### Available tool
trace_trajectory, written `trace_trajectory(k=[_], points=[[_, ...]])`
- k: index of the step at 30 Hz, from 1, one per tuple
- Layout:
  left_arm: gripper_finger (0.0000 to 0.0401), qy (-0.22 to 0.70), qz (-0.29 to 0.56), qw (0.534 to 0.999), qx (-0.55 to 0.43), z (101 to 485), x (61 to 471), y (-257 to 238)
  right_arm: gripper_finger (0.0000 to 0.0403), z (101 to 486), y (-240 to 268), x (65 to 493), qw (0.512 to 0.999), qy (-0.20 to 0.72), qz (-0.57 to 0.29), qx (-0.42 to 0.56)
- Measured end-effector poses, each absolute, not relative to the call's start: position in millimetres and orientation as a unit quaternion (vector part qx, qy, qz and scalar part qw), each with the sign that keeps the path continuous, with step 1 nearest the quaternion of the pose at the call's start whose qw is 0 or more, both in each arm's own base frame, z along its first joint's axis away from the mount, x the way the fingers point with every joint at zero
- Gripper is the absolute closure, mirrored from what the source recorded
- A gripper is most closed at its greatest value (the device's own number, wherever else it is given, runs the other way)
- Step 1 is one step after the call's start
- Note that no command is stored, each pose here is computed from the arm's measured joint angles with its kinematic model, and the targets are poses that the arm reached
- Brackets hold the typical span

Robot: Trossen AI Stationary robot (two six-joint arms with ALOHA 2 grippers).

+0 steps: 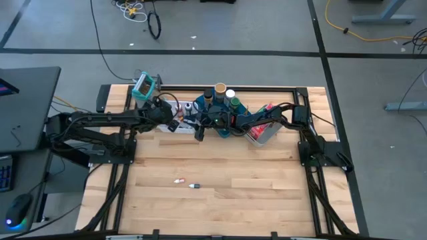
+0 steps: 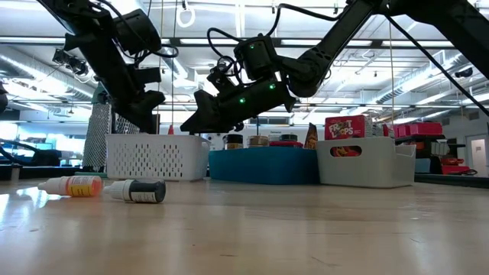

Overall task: Pick & Place Kitchen Items
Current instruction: Put the pink food coloring bottle into the white bin, then put the yellow food coloring bottle into the white bin

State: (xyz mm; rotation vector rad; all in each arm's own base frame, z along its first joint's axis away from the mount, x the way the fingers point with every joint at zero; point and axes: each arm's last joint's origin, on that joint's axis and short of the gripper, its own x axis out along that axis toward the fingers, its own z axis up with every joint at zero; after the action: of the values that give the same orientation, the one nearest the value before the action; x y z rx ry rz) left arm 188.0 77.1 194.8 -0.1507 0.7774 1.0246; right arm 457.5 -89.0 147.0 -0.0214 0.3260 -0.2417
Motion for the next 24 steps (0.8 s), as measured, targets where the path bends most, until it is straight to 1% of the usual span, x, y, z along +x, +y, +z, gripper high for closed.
trace_trajectory(k=[3, 6, 10, 13, 19, 24], points=[[0.0222, 0.358, 0.478, 0.799, -0.071, 195.3, 188.5, 77.3, 0.0216, 147.0, -88.8, 457.6, 0.979, 0.162, -0.12, -0.011], [0.0212, 0.352, 0.478, 0.802, -0.073, 196.1, 189.5, 77.6, 0.0216, 147.0, -88.8, 457.6, 0.98, 0.162, -0.119, -0.011], [0.021, 0.339, 0.474, 0.809, -0.077, 199.2, 191.3, 76.8, 0.0216, 147.0, -88.8, 457.6, 0.98, 0.162, -0.119, -0.011], [0.0213, 0.33, 0.451, 0.824, -0.091, 207.4, 192.7, 74.3, 0.0216, 150.2, -87.1, 457.6, 0.981, 0.158, -0.113, -0.01], [0.0216, 0.309, 0.343, 0.876, -0.14, 228.3, 193.2, 63.1, 0.0216, 159.3, -79.4, 457.9, 0.984, 0.149, -0.096, -0.017], [0.0217, 0.321, 0.204, 0.915, -0.132, 228.9, 194.6, 39.2, 0.0216, 164.0, -72.7, 457.8, 0.984, 0.15, -0.087, -0.035]])
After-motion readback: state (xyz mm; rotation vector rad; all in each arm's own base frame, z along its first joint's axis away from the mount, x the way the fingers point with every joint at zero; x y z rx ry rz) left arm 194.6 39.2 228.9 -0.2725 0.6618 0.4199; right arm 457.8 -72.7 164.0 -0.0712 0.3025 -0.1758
